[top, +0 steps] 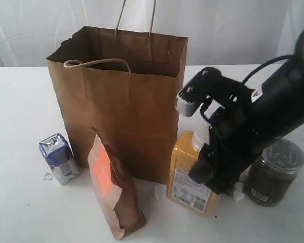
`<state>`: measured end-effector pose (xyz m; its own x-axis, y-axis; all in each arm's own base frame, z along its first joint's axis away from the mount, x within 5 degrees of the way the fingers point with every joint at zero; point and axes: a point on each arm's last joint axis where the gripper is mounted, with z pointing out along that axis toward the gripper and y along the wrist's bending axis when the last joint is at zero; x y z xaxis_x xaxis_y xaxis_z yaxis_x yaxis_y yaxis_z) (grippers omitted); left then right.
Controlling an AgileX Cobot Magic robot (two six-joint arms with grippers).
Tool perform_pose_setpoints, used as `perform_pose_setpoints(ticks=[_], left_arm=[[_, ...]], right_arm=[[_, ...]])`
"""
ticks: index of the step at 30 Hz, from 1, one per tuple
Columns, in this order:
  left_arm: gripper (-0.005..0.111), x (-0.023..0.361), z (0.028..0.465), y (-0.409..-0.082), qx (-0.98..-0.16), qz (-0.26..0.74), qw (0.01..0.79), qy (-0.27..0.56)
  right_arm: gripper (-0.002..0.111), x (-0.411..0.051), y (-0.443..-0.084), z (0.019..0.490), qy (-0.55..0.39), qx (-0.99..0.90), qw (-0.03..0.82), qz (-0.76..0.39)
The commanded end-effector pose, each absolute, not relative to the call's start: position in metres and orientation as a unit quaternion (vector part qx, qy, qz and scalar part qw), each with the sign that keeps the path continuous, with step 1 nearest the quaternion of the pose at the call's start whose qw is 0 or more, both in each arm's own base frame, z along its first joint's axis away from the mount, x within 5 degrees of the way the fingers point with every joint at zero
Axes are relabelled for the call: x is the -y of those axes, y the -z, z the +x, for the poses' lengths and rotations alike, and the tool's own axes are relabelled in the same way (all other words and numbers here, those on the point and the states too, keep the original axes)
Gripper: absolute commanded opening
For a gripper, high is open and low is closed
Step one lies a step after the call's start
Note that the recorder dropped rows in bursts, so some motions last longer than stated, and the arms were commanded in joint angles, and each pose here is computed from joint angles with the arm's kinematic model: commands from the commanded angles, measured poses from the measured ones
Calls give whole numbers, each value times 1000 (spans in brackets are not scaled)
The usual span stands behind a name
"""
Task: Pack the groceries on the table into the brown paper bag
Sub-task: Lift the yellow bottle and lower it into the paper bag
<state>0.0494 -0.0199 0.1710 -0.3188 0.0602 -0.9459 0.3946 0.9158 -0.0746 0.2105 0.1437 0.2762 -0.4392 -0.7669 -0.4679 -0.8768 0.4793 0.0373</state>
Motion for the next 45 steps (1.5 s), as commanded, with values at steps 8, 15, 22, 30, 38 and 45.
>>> perform_pose_setpoints(ticks=[8,15,22,30,38,45], left_arm=[[1,20,49,-171,-795,139,570,154],[1,20,49,-171,-795,139,570,154],[1,20,49,-171,-795,139,570,154],[1,20,49,-171,-796,139,569,154],[1,20,49,-171,-796,139,569,154],[1,20,49,-171,-796,140,569,153]], right_arm=[[0,-109,-430,171,-119,-798,468,-360],[0,-119,-492,197,-129,-770,539,-316],[0,-155,-489,238,-206,-781,500,-313],[0,-190,-457,261,-224,-790,452,-348],[0,-201,-422,290,-172,-829,410,-339],[0,-205,-404,305,-135,-835,389,-364]])
